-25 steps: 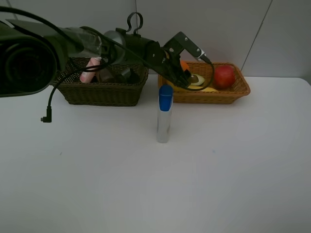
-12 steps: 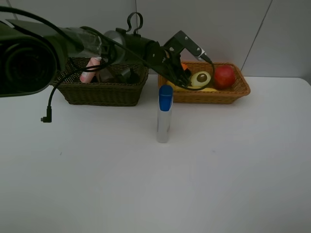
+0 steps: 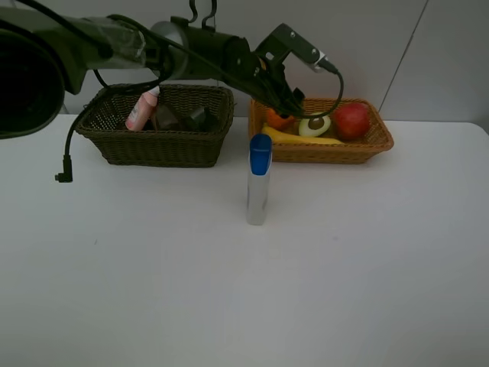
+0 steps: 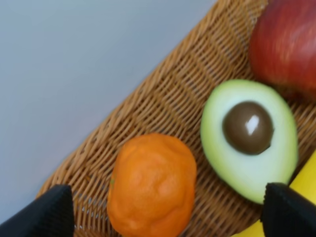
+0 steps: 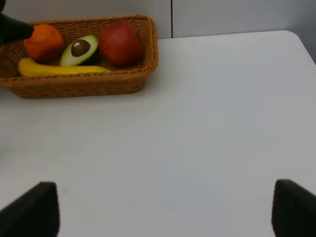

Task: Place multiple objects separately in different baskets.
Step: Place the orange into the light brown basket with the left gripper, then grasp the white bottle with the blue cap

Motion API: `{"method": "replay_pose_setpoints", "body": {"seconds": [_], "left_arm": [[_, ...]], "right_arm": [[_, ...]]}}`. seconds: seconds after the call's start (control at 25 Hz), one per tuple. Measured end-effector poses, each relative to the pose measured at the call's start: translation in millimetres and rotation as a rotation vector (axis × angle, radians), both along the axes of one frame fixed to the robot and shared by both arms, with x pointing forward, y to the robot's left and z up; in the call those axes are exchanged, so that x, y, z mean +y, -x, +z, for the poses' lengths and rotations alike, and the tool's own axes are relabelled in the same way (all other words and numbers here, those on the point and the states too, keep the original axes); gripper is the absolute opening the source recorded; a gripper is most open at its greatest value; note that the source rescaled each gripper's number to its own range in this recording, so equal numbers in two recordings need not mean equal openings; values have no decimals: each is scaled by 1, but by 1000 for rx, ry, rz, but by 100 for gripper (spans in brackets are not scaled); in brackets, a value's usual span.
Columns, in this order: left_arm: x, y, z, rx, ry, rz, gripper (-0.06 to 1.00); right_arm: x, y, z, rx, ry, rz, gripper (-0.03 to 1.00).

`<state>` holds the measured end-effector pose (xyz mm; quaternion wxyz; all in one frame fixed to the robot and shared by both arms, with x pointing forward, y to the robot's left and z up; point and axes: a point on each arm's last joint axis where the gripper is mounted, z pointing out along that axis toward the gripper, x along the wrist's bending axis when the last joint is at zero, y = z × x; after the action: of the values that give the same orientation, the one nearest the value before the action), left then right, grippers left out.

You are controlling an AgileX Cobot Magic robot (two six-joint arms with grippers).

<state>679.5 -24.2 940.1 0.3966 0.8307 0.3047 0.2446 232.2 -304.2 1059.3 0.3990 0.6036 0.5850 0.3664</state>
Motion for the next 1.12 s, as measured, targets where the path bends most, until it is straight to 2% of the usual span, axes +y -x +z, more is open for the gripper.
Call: {"method": "replay_pose_setpoints", "body": {"seconds": [0.28, 0.72, 0.88, 0.92, 1.12], "left_arm": [[7, 15, 38, 136, 31, 38, 100], [22, 47, 86, 368, 0, 48, 100], [27, 59, 93, 479, -17, 68, 100], [27, 59, 93, 479, -17, 68, 100], [26, 74, 88, 627, -74, 97, 100]], "right_arm": [[0, 0, 0, 0, 0, 0, 85], [0, 0, 0, 0, 0, 0, 85], [0, 0, 0, 0, 0, 0, 85], [0, 0, 0, 0, 0, 0, 85], [0, 0, 0, 0, 0, 0, 85]]}}
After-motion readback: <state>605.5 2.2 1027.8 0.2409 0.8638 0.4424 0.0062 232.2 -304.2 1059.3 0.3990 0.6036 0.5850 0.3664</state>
